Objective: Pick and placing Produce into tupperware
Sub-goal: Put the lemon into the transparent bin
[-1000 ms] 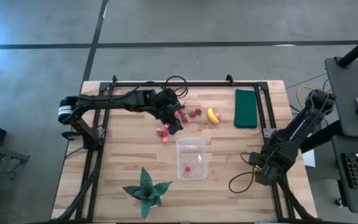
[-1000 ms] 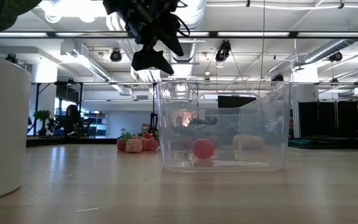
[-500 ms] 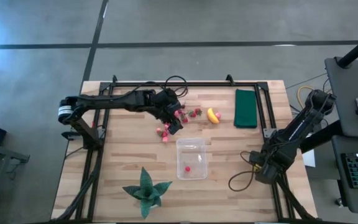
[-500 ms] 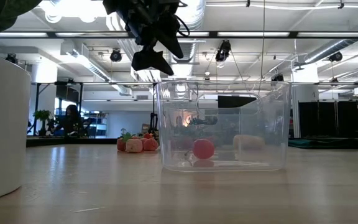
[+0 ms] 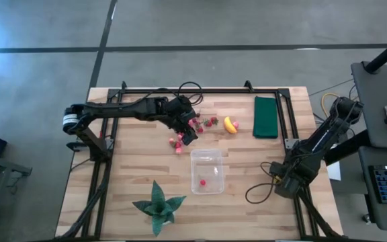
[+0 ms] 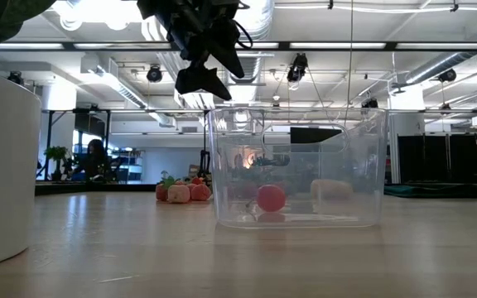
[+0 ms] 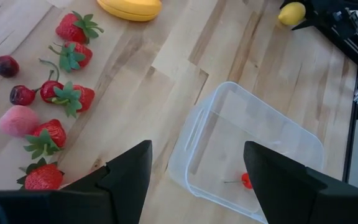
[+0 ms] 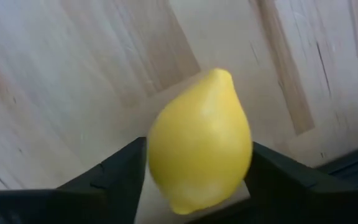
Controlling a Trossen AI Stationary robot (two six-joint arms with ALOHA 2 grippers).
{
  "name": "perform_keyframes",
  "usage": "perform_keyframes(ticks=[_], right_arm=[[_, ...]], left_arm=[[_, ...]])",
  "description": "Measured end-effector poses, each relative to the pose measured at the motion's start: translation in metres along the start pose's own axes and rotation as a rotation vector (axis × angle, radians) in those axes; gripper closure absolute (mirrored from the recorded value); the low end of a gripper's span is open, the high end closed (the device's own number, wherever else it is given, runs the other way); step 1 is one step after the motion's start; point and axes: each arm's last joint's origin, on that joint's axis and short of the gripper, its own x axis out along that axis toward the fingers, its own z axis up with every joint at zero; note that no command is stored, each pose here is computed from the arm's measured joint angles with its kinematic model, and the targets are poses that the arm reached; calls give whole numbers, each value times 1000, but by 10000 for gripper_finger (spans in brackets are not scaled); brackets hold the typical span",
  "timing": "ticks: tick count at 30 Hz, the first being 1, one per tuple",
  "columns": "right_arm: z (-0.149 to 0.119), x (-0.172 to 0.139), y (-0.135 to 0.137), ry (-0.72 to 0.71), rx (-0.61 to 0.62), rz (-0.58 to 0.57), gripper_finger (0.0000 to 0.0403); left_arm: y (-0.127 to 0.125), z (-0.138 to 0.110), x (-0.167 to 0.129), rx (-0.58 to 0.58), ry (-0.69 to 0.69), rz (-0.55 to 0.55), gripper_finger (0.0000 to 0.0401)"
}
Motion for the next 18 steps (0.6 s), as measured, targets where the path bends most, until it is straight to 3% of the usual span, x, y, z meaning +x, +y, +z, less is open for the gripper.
perform_keyframes(ticks=[5,18], right_arm=[[0,0,0,0,3,0,208],[4,-8,6,-91,144,27,204]], left_arm=[[0,0,0,0,0,0,161],[0,0,0,-2,0,0,161]])
